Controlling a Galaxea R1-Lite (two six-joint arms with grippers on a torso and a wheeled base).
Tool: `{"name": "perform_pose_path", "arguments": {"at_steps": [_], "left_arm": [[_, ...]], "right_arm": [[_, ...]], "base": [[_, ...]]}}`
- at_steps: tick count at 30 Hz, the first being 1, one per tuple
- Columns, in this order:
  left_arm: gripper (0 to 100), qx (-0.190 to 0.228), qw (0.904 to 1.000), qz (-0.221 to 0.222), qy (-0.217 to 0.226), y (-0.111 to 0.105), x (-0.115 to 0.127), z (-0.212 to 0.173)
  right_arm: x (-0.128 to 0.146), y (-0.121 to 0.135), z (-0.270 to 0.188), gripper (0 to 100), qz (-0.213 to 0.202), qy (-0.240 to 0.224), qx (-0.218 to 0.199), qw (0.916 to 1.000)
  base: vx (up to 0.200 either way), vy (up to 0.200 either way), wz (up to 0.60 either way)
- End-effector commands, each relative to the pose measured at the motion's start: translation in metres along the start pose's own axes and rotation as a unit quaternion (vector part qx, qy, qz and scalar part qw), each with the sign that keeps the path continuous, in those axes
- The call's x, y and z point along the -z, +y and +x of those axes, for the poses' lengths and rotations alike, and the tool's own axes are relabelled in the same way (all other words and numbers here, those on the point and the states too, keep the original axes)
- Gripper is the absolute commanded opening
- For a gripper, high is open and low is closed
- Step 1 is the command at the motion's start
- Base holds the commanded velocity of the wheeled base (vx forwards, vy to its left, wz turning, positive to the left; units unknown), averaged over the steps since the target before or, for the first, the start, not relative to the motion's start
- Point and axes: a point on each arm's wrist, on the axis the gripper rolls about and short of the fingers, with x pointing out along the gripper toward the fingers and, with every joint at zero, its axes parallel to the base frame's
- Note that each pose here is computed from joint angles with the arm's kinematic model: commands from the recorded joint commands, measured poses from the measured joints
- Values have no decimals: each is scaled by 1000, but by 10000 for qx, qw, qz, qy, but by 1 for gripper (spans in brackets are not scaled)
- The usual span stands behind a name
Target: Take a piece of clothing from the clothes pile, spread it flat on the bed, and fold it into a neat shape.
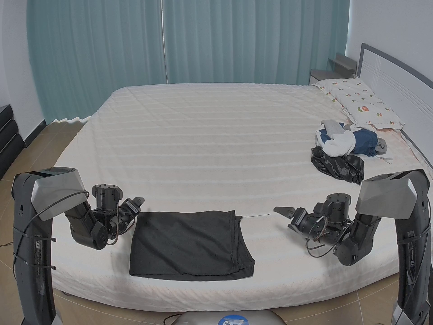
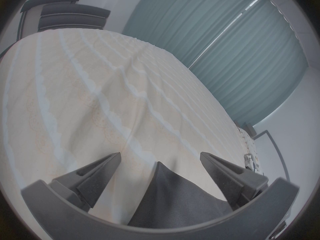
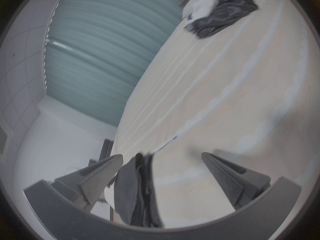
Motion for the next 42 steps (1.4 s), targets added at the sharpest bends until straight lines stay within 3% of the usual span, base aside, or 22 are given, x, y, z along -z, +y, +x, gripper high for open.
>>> {"name": "perform_pose_path", "arguments": {"at_steps": [1,8,13,32,33,42], "left_arm": [[100,76,9994,-324,45,3,-9,-8],[100,103,9993,-348,76,3,-10,-9],[100,102,9993,-347,87,4,-9,-9],[100,96,9993,-336,91,4,-9,-9],[100,96,9993,-336,91,4,-9,-8],[100,102,9993,-336,86,3,-9,-8]], "right_arm": [[32,47,7,100,-544,490,-478,9962],[38,77,45,100,-806,821,-353,9927],[54,96,84,100,-1013,697,-117,9923],[68,80,132,100,-1223,427,11,9916],[68,81,134,0,-1240,402,-8,9915],[55,77,137,0,-1249,71,140,9920]], "base": [[0,0,0],[0,0,0],[0,0,0],[0,0,0],[0,0,0],[0,0,0]]}}
